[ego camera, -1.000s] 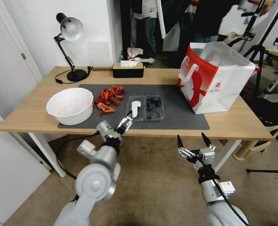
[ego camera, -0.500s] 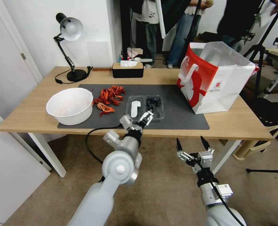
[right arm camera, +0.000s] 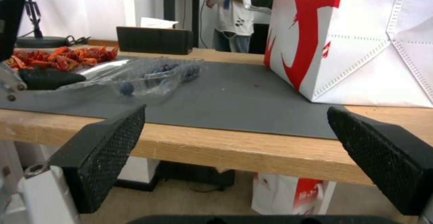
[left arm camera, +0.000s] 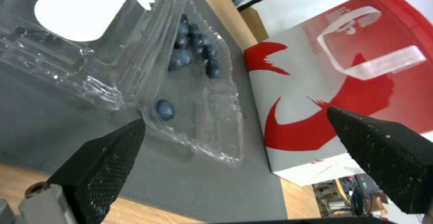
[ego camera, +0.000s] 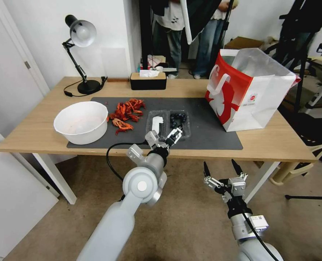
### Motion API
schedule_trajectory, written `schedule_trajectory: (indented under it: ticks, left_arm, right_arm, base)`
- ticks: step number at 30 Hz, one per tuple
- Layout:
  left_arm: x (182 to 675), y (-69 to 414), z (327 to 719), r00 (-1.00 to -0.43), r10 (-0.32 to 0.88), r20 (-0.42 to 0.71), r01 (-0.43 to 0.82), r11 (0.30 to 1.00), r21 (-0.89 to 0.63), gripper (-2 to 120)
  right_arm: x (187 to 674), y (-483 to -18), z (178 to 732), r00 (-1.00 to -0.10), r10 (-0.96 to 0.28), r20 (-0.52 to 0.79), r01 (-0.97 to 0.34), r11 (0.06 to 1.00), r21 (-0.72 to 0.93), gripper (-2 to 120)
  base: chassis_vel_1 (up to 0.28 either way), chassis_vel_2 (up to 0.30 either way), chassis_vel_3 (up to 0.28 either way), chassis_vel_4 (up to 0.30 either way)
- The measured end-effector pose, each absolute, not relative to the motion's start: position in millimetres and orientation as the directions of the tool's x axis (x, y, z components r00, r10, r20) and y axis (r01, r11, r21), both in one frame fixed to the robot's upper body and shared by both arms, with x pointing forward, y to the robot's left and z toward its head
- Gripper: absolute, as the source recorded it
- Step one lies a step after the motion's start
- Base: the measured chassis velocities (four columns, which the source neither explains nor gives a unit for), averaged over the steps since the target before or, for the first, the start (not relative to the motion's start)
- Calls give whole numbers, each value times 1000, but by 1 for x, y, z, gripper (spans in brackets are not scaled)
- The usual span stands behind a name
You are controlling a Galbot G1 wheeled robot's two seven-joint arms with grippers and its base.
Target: Close the takeout container lid, then place the container into the takeout bag.
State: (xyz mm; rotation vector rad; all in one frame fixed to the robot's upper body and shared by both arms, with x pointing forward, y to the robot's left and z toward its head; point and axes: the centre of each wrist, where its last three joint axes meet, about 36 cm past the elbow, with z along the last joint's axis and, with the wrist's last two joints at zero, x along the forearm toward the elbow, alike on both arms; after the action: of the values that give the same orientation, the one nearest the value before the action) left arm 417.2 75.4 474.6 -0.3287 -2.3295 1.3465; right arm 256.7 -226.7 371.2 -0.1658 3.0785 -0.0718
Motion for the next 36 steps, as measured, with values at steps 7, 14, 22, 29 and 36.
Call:
schedule_trajectory:
  ticks: [7, 14, 22, 29, 36]
  left_arm:
    - [424, 77, 472, -877, 397, 271, -39, 504, -863, 100]
    - [426, 78, 472, -871, 394, 292, -61, 504, -862, 100]
    - [433, 81, 470, -874, 374, 309, -87, 505, -859, 100]
    - [437, 85, 468, -882, 355, 312, -104, 499, -860, 100]
    - [438, 86, 468, -889, 341, 305, -112, 484, -868, 100]
  right_arm:
    - [258, -227, 370, -993, -107, -55, -104, 993, -53, 100]
    - [259, -226, 369, -993, -109, -55, -106, 993, -52, 100]
    - [259, -225, 367, -992, -112, -55, -109, 993, -54, 100]
    - [259, -223, 367, -992, -116, -57, -113, 992, -55, 100]
    - [257, -223, 364, -992, -119, -51, -116, 992, -57, 100]
  base:
    - [0, 0, 0, 0]
    - [0, 0, 0, 0]
    - [0, 0, 0, 0]
    - [0, 0, 0, 0]
    - [0, 0, 0, 0]
